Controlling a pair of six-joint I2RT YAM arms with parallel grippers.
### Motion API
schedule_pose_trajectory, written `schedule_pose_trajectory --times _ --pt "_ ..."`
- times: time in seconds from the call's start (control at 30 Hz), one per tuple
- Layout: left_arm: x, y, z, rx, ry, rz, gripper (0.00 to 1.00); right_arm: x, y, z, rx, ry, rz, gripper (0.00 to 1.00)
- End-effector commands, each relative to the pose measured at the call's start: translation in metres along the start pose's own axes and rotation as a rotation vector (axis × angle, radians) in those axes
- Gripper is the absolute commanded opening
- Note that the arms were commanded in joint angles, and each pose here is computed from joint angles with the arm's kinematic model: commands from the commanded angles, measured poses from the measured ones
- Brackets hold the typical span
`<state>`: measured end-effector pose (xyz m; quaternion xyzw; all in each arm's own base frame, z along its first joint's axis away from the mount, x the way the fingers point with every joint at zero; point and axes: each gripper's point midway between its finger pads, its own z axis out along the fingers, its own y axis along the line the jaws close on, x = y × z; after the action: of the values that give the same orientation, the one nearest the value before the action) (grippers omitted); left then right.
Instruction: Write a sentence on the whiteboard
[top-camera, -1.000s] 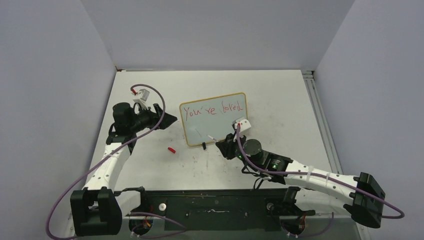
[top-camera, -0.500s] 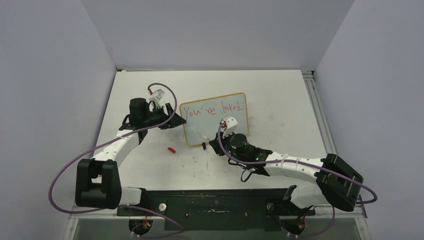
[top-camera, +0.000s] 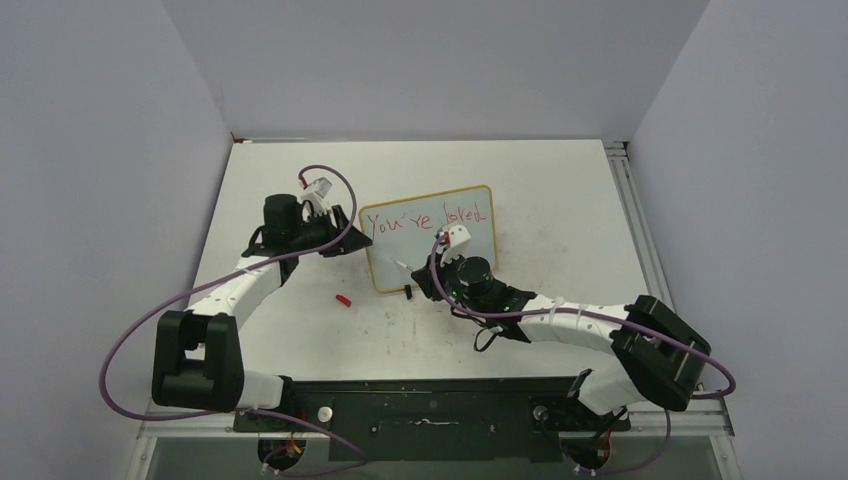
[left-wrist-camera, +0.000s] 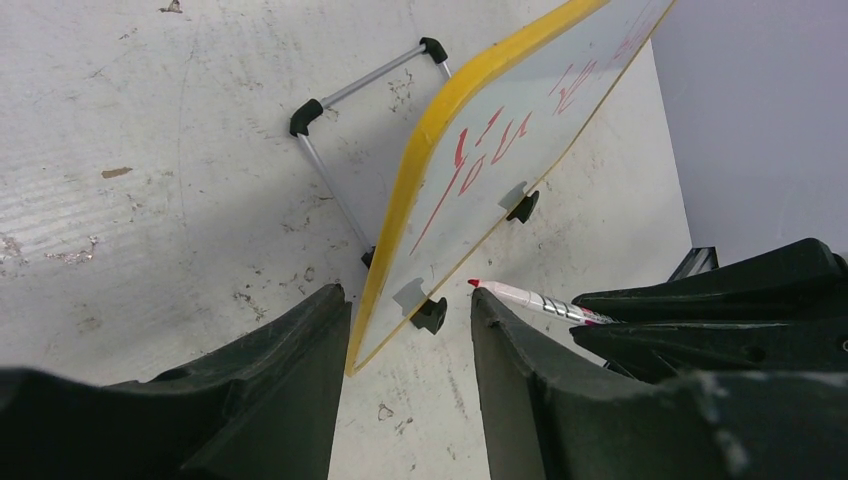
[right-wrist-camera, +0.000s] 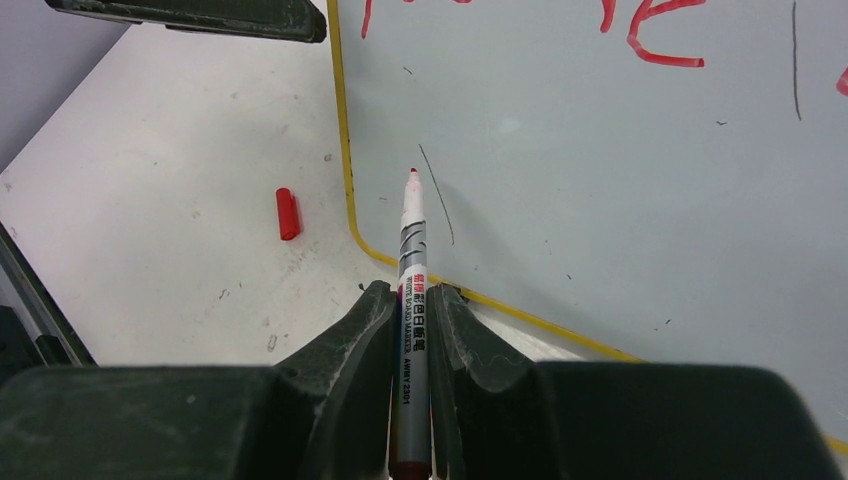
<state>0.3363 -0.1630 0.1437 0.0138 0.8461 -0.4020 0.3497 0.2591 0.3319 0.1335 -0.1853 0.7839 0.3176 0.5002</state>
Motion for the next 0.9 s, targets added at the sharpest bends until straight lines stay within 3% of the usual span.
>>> schedule_pose_trajectory --times 0.0,0.87 --pt "-0.023 -0.011 0.001 0.019 -0.047 0.049 0.46 -0.037 0.011 0.01 -0.032 -0.106 -0.001 0.05" --pt "-0.019 -0.013 0.005 0.034 -0.027 0.04 0.43 -0.029 -0.006 0.025 0.053 -0.082 -0.013 0.05"
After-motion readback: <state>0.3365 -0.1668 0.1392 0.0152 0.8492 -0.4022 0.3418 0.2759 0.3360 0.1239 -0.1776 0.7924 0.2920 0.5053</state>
